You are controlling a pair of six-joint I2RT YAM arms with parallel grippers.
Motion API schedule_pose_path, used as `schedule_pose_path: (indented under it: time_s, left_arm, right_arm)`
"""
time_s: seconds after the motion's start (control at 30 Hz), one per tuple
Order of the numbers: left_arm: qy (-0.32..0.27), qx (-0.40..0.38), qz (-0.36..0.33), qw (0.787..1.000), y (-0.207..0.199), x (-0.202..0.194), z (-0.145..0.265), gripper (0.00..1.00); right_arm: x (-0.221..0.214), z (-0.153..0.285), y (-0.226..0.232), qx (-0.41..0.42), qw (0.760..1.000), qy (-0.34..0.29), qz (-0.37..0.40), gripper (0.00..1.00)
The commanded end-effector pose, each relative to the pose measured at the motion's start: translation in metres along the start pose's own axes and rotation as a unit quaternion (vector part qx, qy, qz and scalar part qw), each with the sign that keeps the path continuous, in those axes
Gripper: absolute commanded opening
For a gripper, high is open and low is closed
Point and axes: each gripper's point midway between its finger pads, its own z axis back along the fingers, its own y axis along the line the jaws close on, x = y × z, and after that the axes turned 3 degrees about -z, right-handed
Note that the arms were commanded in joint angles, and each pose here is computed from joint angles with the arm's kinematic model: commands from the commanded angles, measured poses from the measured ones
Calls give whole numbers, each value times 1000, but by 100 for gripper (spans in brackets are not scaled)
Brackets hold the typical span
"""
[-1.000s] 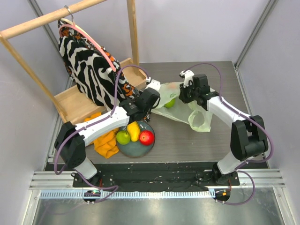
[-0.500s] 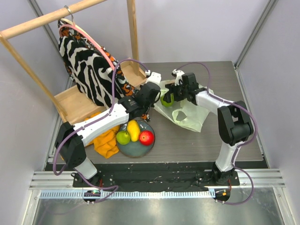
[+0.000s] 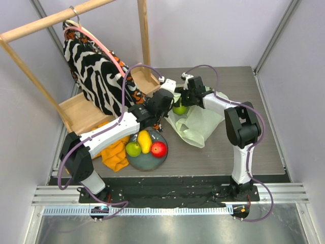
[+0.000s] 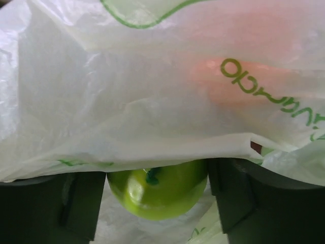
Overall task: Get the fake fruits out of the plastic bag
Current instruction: Take out the fake fruit from the plastic bag.
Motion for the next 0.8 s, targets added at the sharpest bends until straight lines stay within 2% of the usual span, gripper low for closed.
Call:
schedule_pose_path:
  time_s: [0.0,0.17,0.23,0.37,0.4,0.47,0.5,0.6,0.67,0.77]
  left_arm:
    - [-25,-7,14,1000,-1,17,1,0]
    - [-37,-7,5,999,-4,30,-4,0]
    - [-44,1,10,999,-1,38,-8,0]
    - [-36,9,63,997,23,52,-21,2]
    - [-34,3,69,997,25,55,-23,7]
    - [-38,-7,73,997,32,67,-27,45]
    - [-44,-13,55,997,34,74,-26,71]
    - [-72,-49,26,996,33,103,-11,86]
    - [-105,-67,2,992,38,125,12,88]
    - [-152,-65,-26,986,54,145,50,97]
  right_arm:
    - [22,26,-4,-20,999,-24,19,62]
    - [51,72,20,32,996,-49,63,48]
    - [71,112,36,73,990,-81,89,48]
    - [72,170,56,119,978,-102,135,47]
    - [68,182,59,126,977,-101,142,48]
    - [62,210,69,146,968,-111,172,48]
    - [52,217,72,156,966,-102,181,48]
    - [37,246,86,192,949,-111,226,48]
    - [29,260,100,221,936,-115,249,50]
    - [30,270,117,224,924,-125,283,50]
